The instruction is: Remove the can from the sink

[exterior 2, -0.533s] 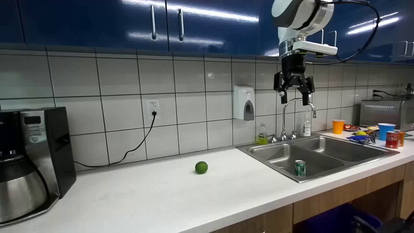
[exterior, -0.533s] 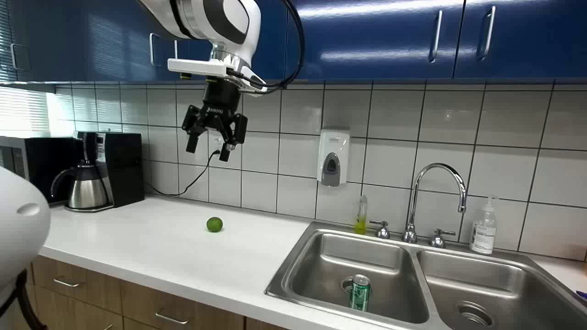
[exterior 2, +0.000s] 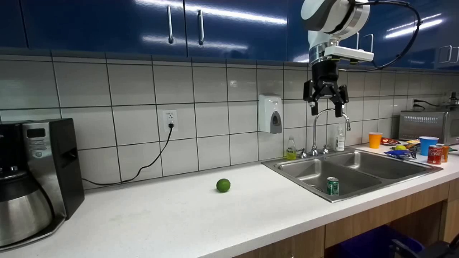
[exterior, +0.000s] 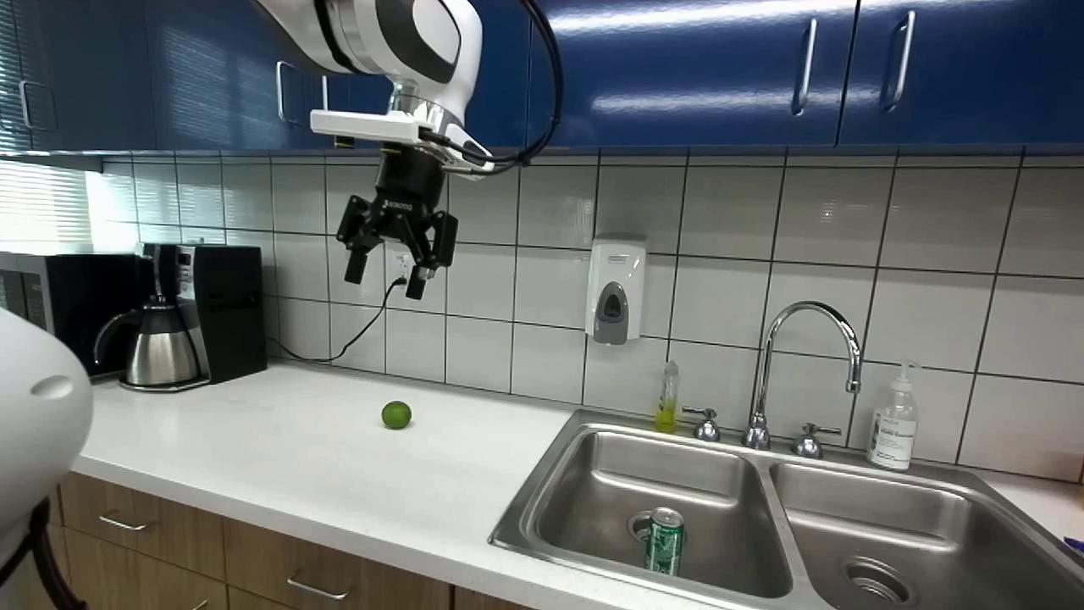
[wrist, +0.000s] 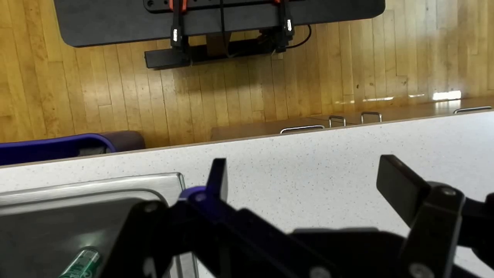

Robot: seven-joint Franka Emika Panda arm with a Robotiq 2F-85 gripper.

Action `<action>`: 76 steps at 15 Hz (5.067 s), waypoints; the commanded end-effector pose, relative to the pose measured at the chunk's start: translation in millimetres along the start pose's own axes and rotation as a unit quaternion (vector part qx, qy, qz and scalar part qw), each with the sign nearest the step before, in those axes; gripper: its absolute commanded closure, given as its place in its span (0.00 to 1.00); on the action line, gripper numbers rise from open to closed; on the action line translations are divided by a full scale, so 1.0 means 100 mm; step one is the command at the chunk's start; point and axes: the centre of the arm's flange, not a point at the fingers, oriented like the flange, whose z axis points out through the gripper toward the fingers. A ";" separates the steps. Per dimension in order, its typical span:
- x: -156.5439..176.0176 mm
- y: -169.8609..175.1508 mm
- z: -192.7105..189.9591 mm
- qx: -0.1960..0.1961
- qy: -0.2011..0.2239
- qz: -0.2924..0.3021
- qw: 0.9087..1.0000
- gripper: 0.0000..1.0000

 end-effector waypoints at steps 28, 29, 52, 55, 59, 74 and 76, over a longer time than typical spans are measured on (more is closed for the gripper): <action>1.66 2.29 0.95 -0.014 0.068 0.135 0.988 0.00; 1.72 2.33 1.01 -0.016 0.069 0.138 0.988 0.00; 2.72 3.47 2.34 -0.032 0.069 0.186 0.980 0.00; 2.84 3.49 2.41 -0.036 0.072 0.183 0.980 0.00; 2.99 3.49 2.51 -0.039 0.074 0.179 0.980 0.00; 3.21 3.68 2.84 -0.050 0.075 0.182 0.979 0.00; 3.23 3.70 2.88 -0.052 0.074 0.184 0.979 0.00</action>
